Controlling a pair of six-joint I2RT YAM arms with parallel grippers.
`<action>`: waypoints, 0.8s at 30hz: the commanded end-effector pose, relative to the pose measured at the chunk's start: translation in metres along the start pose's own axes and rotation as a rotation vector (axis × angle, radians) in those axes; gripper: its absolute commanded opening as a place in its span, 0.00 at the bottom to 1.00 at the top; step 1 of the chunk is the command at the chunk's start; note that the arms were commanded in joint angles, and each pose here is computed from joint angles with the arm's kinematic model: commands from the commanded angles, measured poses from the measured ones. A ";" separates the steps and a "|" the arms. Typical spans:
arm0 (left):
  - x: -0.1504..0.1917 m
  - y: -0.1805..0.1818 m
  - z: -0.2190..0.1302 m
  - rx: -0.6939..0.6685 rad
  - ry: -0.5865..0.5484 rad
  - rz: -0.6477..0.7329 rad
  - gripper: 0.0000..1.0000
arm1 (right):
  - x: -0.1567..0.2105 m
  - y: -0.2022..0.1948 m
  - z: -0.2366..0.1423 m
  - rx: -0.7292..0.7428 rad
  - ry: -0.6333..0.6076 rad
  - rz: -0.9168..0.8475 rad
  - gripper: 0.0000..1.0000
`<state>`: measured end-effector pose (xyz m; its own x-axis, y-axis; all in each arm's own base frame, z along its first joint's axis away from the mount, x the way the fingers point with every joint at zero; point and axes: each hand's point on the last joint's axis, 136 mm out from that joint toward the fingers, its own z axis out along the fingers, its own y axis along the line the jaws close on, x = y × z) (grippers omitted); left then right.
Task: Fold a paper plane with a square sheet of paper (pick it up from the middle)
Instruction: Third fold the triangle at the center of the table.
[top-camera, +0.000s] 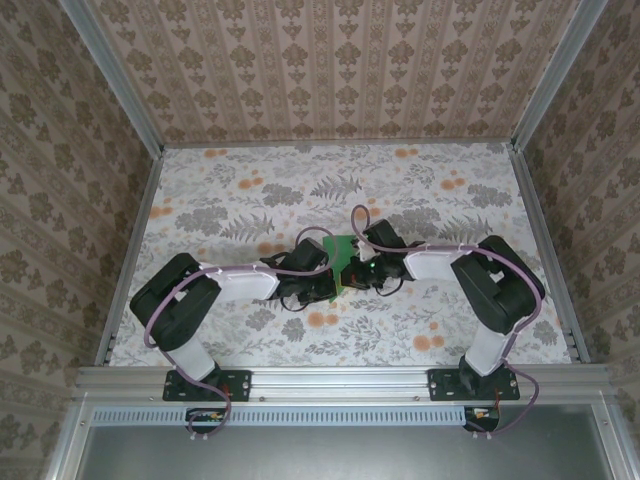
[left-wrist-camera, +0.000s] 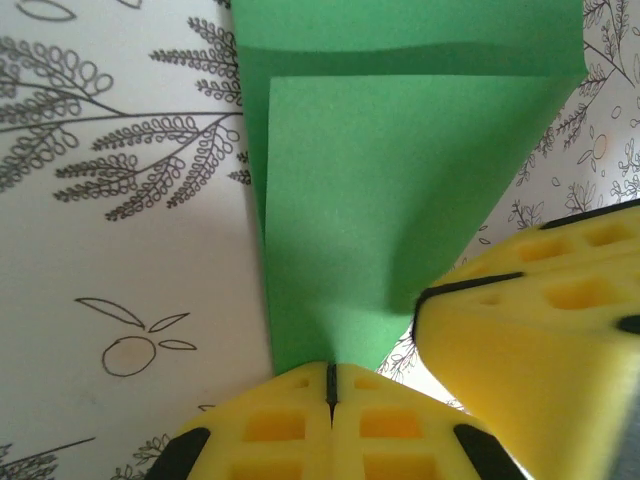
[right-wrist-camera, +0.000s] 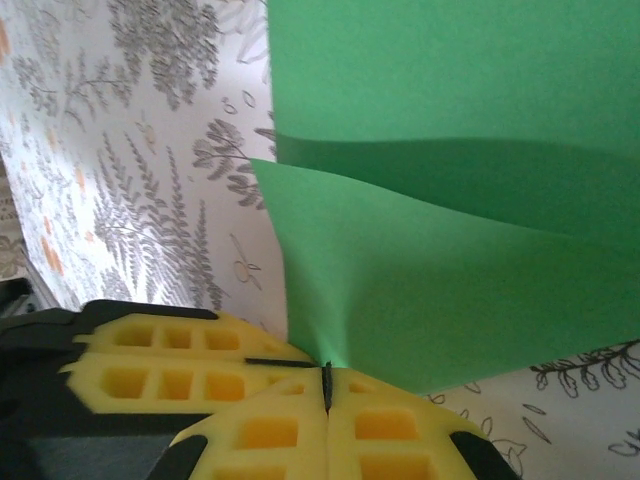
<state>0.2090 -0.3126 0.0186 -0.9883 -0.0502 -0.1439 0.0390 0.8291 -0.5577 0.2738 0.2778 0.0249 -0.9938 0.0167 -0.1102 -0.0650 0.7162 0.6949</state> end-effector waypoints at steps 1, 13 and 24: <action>0.022 0.036 0.007 -0.115 0.077 -0.009 0.00 | 0.001 -0.004 0.008 0.019 0.022 0.009 0.00; 0.051 0.068 0.010 -0.178 0.170 -0.118 0.00 | -0.026 -0.048 -0.001 0.126 -0.062 0.106 0.00; 0.051 0.068 0.004 -0.184 0.199 -0.059 0.00 | -0.074 -0.067 -0.047 0.133 -0.199 0.153 0.00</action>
<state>0.2061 -0.3114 0.0168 -0.9921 -0.0608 -0.1099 0.0188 0.7930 -0.6089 0.3375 0.2126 0.0153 -0.9666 0.2304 -0.1125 0.0990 0.7401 0.6652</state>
